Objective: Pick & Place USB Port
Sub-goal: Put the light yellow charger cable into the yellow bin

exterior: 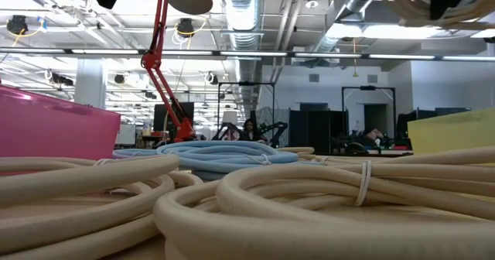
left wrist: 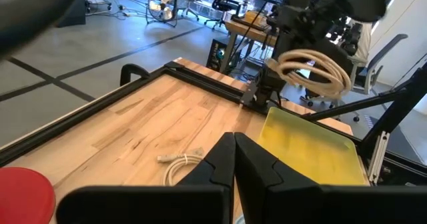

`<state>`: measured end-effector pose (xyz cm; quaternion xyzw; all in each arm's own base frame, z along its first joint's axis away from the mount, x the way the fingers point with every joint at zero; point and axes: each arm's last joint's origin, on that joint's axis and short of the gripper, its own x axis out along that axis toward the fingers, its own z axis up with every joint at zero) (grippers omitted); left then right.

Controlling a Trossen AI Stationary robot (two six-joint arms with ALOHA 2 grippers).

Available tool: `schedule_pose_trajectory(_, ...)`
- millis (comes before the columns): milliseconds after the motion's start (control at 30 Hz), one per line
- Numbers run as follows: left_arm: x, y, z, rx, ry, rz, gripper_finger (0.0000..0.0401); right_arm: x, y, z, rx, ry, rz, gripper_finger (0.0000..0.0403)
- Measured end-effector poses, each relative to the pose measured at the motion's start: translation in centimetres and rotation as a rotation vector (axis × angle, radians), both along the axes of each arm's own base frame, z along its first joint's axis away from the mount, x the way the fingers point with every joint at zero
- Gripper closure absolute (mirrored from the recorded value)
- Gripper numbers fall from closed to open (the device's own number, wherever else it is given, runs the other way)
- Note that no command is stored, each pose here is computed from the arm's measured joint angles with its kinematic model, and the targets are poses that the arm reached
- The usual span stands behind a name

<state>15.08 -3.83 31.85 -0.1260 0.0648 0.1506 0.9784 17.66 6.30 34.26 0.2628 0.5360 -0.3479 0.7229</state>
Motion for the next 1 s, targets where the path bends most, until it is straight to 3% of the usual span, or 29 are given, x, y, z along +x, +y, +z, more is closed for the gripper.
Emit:
schedule_pose_trajectory(300, 0.0, 0.0, 0.0, 0.000, 0.000, 0.000, 0.0394, 1.5, 4.3, -3.0, 0.061, 0.154, -0.033, 0.0379)
schedule_pose_trajectory(567, 0.0, 0.0, 0.0, 0.000, 0.000, 0.000, 0.0394, 0.6, 6.9, -8.4, 0.083, 0.432, -0.118, 0.0379)
schedule_pose_trajectory(1000, 0.0, 0.0, 0.0, 0.000, 0.000, 0.000, 0.0393, 0.8, 9.2, -15.1, 0.047, 0.442, -0.211, 0.0379)
